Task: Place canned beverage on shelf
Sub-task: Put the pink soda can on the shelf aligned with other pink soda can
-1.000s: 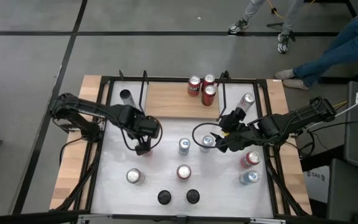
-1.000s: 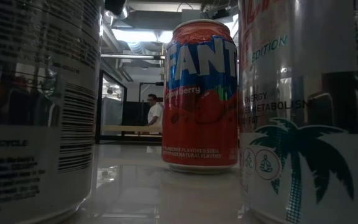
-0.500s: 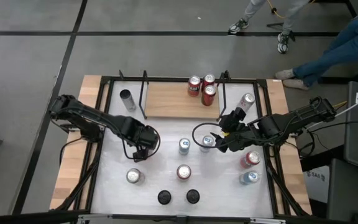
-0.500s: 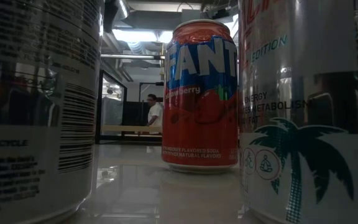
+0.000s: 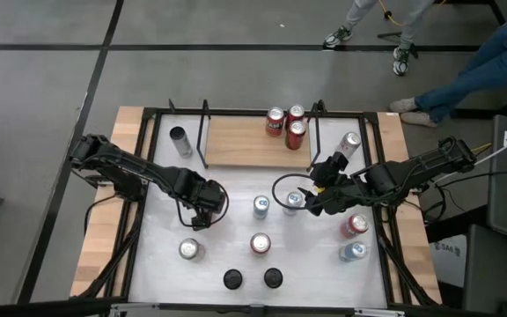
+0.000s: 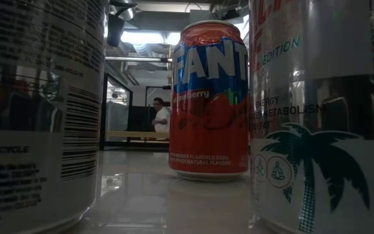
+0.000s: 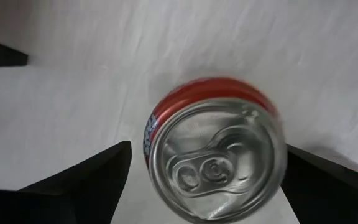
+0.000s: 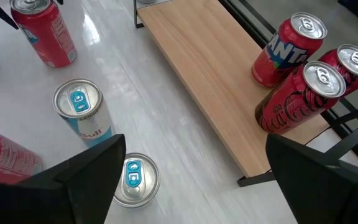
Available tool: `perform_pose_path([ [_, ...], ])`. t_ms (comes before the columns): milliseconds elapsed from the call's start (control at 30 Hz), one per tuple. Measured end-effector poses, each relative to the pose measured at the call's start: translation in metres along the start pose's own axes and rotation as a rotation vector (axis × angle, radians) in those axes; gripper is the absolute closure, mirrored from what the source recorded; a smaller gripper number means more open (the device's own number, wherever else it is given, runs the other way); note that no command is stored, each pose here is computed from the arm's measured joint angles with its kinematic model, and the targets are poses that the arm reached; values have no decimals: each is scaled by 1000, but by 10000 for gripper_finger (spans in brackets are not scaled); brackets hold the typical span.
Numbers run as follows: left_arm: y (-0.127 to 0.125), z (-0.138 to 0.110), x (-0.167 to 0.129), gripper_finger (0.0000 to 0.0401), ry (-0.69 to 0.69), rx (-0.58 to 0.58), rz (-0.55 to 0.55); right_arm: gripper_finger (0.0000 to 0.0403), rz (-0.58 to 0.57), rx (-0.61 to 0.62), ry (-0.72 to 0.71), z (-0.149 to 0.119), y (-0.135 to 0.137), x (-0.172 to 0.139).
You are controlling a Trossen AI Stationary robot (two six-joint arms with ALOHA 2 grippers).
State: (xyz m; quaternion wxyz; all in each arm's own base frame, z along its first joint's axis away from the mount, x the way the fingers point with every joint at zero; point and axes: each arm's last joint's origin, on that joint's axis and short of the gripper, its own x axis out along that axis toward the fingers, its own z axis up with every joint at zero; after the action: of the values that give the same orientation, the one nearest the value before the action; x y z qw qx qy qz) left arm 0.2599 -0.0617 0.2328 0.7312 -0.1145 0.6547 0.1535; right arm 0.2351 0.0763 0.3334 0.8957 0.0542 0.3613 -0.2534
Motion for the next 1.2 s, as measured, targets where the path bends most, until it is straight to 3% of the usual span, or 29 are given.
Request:
perform_pose_path([
  [267,0,-1,5,38,4,-13,2,26,-1,-2,1,0,0,0],
  [600,0,2,5,136,-18,-31,-13,26,0,1,-1,0,-8,-8],
  [933,11,14,1,136,5,-74,-66,26,-13,-16,16,-2,-10,-8],
  [1200,27,42,-34,136,-107,-50,-110,26,-13,-15,16,-2,-10,-8],
])
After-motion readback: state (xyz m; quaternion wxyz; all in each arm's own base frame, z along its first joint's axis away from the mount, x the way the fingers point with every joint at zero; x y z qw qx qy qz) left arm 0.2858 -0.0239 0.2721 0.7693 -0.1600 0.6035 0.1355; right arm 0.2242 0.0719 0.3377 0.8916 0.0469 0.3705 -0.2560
